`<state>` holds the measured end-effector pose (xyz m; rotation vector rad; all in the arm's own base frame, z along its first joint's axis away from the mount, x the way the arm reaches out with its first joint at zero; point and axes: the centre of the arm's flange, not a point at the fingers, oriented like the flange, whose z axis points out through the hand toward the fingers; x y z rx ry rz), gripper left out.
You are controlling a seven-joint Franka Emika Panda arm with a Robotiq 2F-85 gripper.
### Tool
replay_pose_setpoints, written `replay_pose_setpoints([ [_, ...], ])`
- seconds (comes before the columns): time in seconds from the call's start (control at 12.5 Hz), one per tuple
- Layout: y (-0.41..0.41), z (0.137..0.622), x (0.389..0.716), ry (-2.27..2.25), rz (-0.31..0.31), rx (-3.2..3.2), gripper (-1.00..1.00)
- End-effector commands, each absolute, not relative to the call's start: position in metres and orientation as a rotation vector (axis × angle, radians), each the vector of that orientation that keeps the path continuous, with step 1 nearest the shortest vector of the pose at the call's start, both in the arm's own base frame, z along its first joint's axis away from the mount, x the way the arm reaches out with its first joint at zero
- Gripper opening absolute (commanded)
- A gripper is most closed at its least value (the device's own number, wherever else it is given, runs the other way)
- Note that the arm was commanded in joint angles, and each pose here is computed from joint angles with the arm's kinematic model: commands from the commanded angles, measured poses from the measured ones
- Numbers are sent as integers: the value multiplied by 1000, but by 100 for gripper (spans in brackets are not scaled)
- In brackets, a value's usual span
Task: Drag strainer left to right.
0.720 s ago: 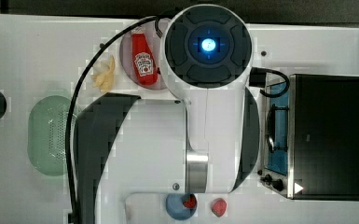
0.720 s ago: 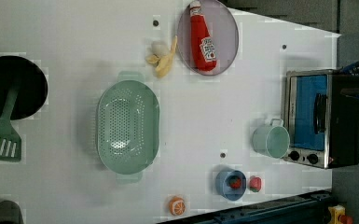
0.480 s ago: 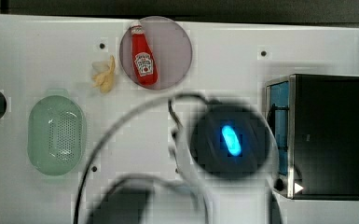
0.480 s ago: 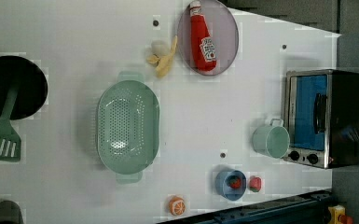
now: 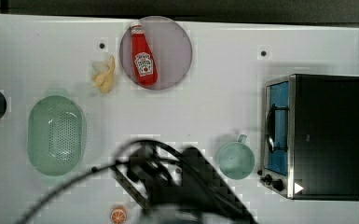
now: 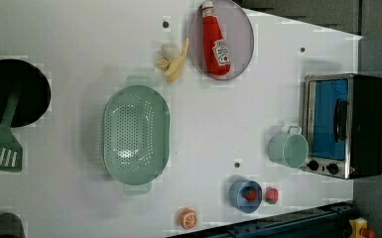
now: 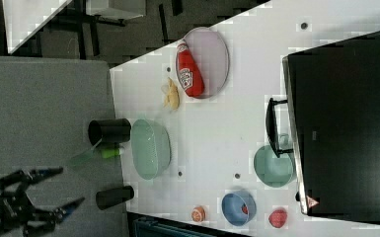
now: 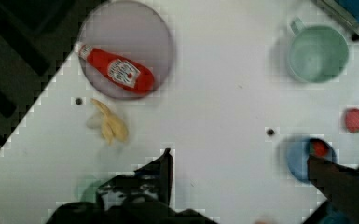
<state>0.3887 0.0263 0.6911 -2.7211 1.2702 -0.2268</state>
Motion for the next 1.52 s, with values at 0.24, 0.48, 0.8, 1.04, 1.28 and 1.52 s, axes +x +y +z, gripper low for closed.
replay_pose_setpoints([
  [0.24, 177, 565, 427, 1500, 16, -2793, 100],
  [0.48, 258, 508, 434, 1683, 9, -2680, 100],
  [0.8, 329, 421, 442, 1943, 87, -2457, 100],
  [1.04, 342, 353, 453, 2055, 99, -2411, 100],
  [1.28, 350, 294, 465, 2076, 128, -2359, 100],
  [1.52, 351, 247, 472, 2086, 157, -2317, 100],
])
